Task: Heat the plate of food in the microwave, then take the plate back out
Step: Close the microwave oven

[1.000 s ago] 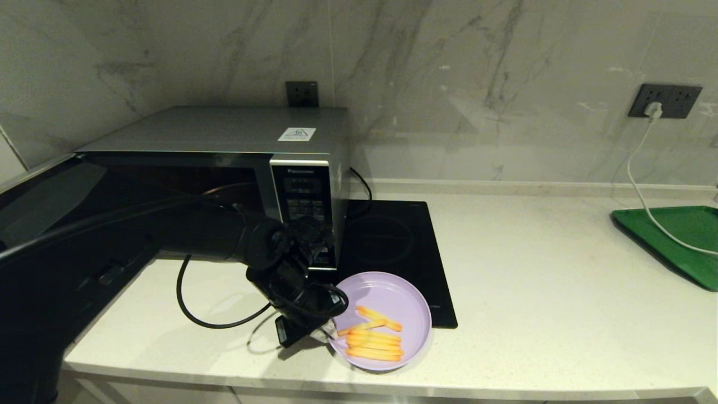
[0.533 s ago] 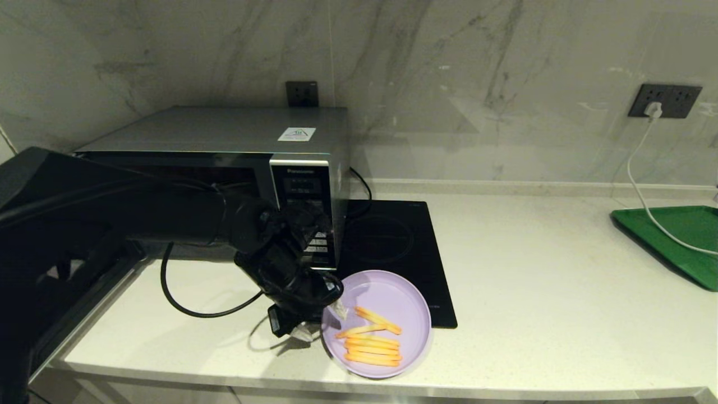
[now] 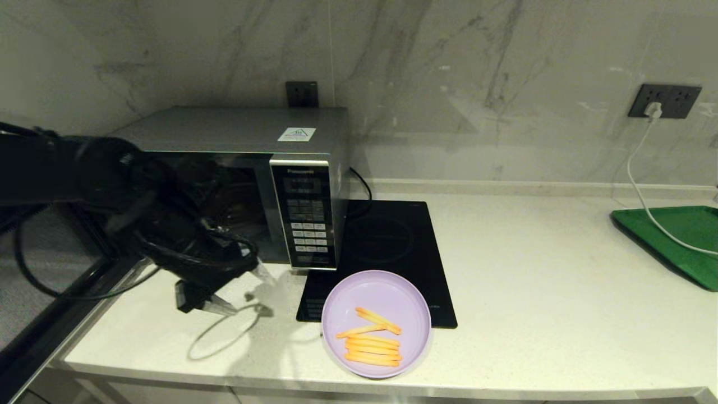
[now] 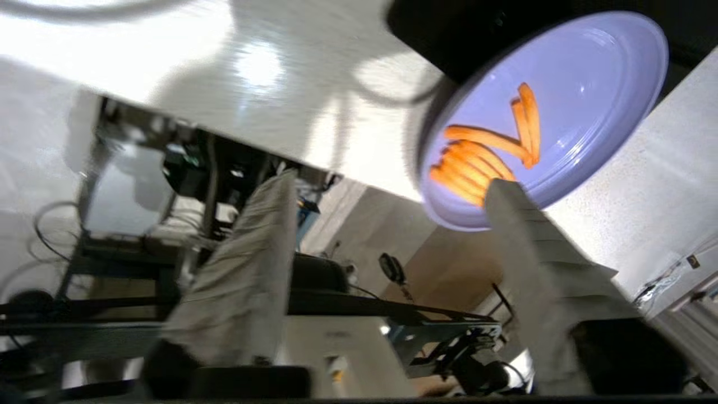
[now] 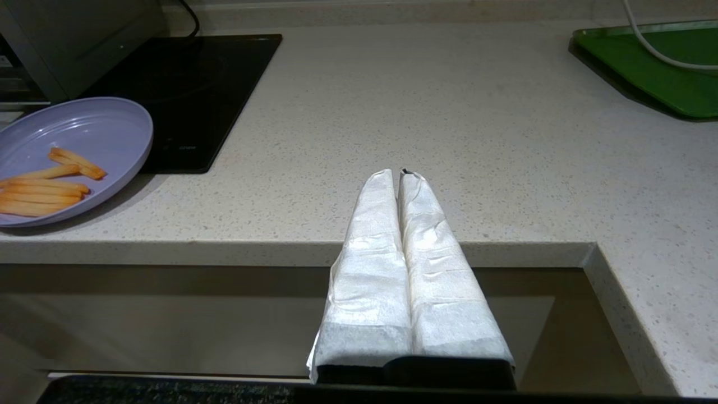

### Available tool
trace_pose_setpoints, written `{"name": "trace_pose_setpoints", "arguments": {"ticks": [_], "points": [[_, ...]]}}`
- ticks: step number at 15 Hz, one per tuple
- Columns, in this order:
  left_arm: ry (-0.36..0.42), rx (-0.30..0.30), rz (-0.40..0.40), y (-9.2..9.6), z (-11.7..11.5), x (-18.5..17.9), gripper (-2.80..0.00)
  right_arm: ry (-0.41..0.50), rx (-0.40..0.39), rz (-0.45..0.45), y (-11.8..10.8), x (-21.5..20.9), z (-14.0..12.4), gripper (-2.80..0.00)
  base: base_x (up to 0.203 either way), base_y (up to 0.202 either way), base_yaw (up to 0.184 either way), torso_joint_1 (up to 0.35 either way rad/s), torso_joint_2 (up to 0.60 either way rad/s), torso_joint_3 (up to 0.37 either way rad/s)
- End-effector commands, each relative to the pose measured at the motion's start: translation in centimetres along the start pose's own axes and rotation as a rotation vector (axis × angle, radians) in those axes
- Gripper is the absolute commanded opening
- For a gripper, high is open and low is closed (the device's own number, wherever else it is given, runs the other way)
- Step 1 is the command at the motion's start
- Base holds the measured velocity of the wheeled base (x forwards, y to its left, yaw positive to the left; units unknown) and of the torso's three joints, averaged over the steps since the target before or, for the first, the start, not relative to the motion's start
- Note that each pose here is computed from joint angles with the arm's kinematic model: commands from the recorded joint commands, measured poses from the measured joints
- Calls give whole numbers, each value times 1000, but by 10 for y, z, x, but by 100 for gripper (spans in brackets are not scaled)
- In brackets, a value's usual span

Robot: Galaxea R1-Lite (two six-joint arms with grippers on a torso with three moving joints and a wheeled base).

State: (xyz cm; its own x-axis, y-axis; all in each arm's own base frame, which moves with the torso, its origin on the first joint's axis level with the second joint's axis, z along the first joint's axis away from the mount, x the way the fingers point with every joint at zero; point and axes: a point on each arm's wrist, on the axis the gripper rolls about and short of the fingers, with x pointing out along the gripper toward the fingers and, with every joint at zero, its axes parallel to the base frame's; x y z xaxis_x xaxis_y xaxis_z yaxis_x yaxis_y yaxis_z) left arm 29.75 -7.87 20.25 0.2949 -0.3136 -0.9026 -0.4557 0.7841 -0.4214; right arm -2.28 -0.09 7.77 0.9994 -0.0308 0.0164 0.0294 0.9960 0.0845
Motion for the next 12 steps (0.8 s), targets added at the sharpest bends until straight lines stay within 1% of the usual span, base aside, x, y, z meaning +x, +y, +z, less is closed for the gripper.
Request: {"name": "trace_pose_setpoints", "arguments": {"ticks": [1,3,5,6,7,8,9,12], "points": [[-176,35,-38,49,6,-69,-280,0,0,0,0,0,0,-280,0,0,0,0,0,0],[-340,120,34,89,15,-110,-280,0,0,0,0,0,0,-280,0,0,0,0,0,0],[-523,170,125,119,24,-156,-280,0,0,0,0,0,0,-280,0,0,0,0,0,0],[-621,186,162,126,26,-182,-280,0,0,1,0,0,0,-280,0,0,0,0,0,0],[-690,189,199,132,24,-203,-280,0,0,0,0,0,0,-280,0,0,0,0,0,0],[-736,192,233,137,20,-218,-280,0,0,0,0,0,0,-280,0,0,0,0,0,0],[-772,205,245,136,16,-228,-280,0,0,0,0,0,0,-280,0,0,0,2,12,-31],[-875,230,252,127,13,-250,-280,0,0,1,0,0,0,-280,0,0,0,0,0,0]]}}
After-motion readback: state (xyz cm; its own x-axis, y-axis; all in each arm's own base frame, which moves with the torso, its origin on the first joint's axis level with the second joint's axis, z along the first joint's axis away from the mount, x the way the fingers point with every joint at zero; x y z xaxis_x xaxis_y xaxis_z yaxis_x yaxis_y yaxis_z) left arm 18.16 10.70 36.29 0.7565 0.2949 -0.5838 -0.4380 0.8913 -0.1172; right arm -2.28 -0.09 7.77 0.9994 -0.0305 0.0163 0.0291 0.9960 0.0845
